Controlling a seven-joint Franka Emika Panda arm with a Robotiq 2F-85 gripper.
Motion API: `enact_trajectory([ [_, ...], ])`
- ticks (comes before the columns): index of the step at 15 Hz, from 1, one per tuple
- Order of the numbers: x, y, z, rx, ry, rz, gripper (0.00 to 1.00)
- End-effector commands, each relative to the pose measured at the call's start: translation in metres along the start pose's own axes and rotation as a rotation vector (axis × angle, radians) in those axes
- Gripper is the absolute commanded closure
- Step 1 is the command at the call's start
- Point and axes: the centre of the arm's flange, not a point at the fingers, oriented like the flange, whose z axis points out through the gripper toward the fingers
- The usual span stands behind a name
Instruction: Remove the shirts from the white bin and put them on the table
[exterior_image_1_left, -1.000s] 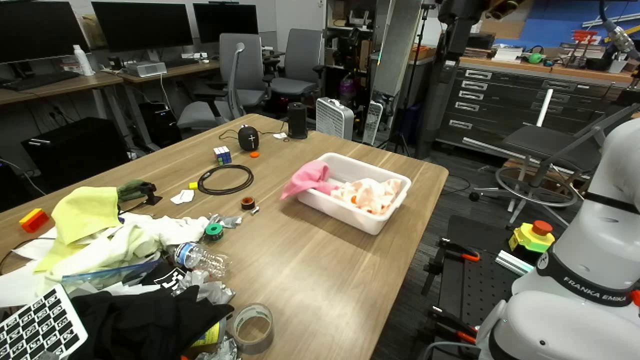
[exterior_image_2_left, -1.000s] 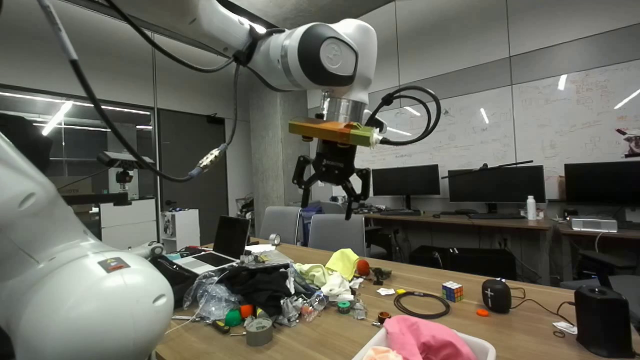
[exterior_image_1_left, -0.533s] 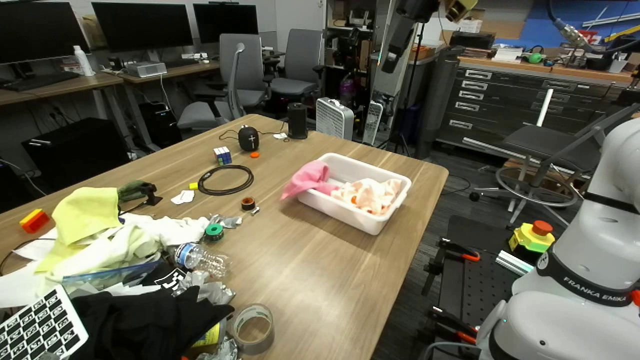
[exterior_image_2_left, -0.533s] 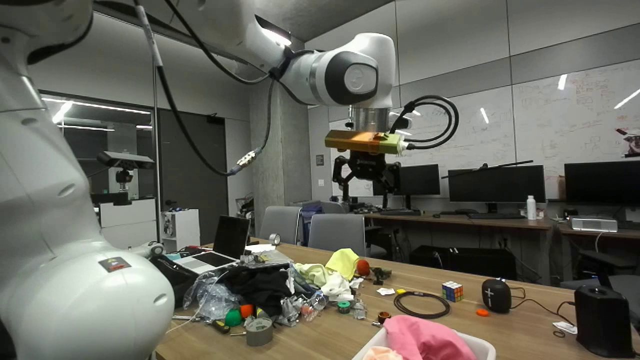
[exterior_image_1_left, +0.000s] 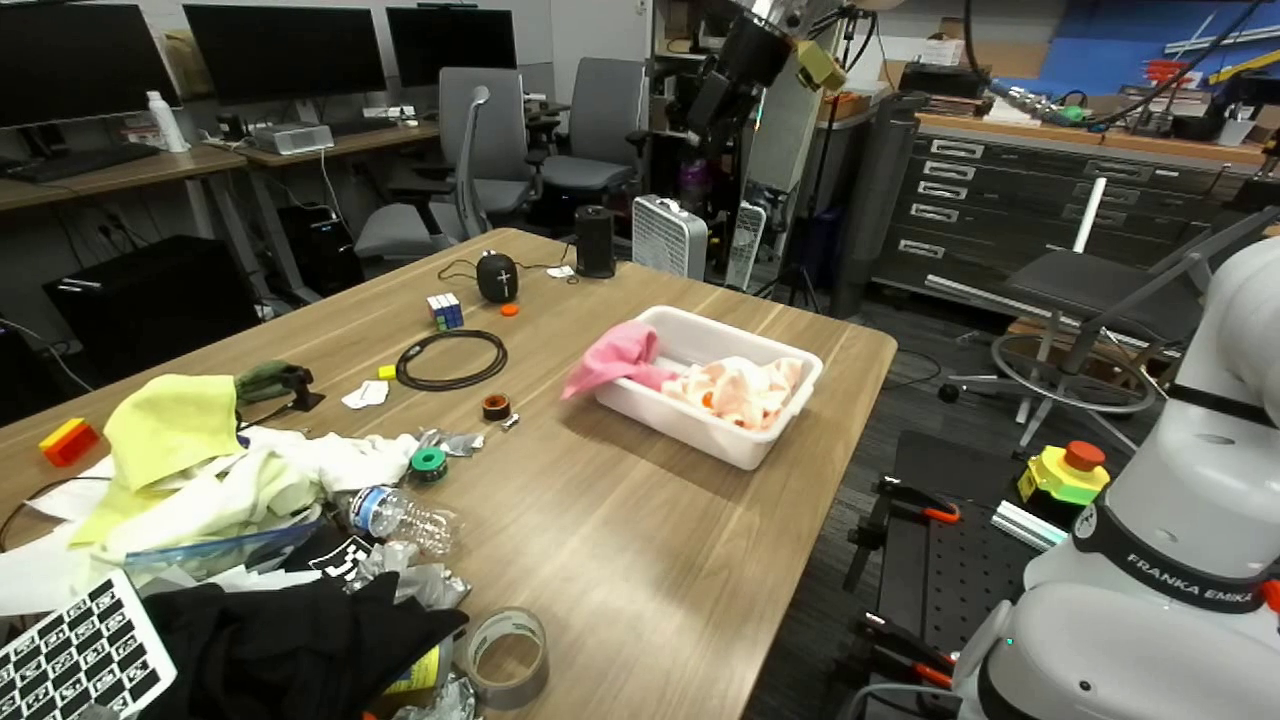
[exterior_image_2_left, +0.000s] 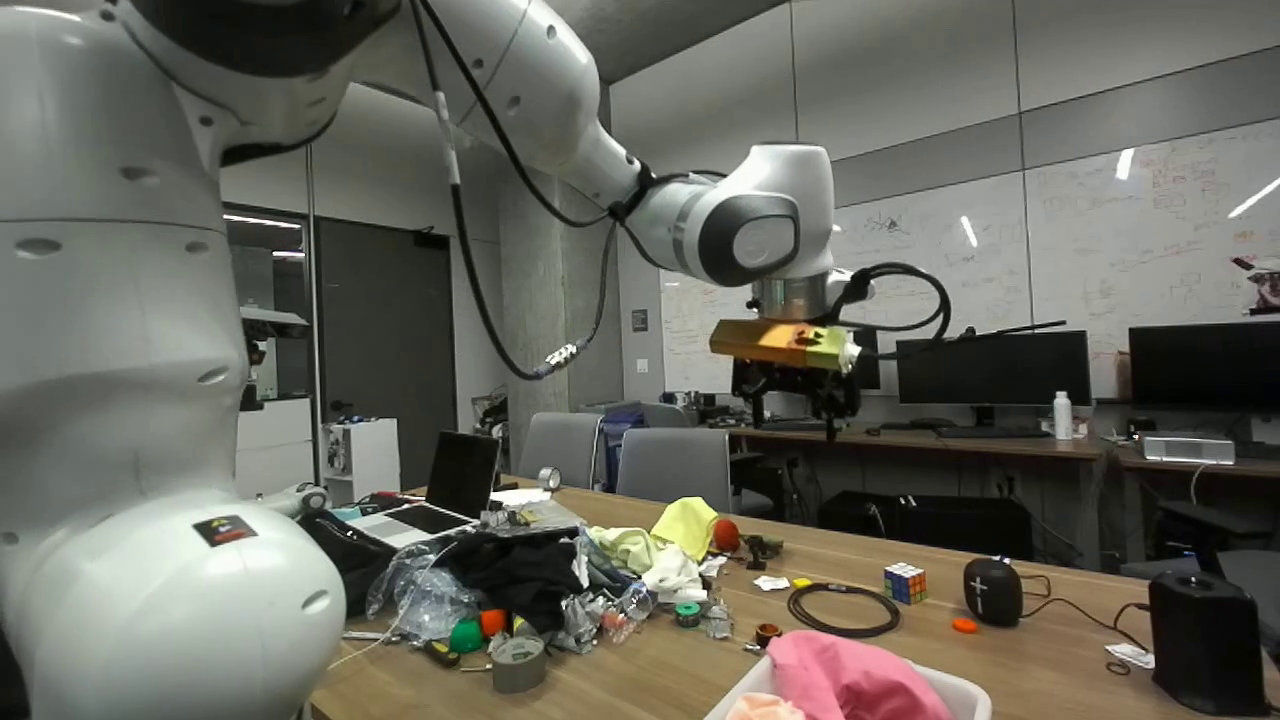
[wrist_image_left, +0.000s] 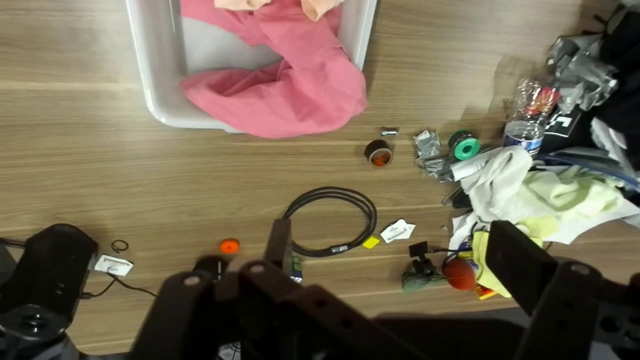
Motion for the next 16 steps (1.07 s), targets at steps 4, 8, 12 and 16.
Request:
enact_trajectory([
  [4, 0.019, 0.041, 0.06, -0.033, -0.058, 0.094, 0.0],
  [8, 0.022, 0.06, 0.109, -0.027, -0.115, 0.131, 0.0],
  [12, 0.02, 0.078, 0.164, -0.012, -0.185, 0.175, 0.0],
  [16, 0.006, 0.096, 0.223, -0.024, -0.249, 0.243, 0.0],
])
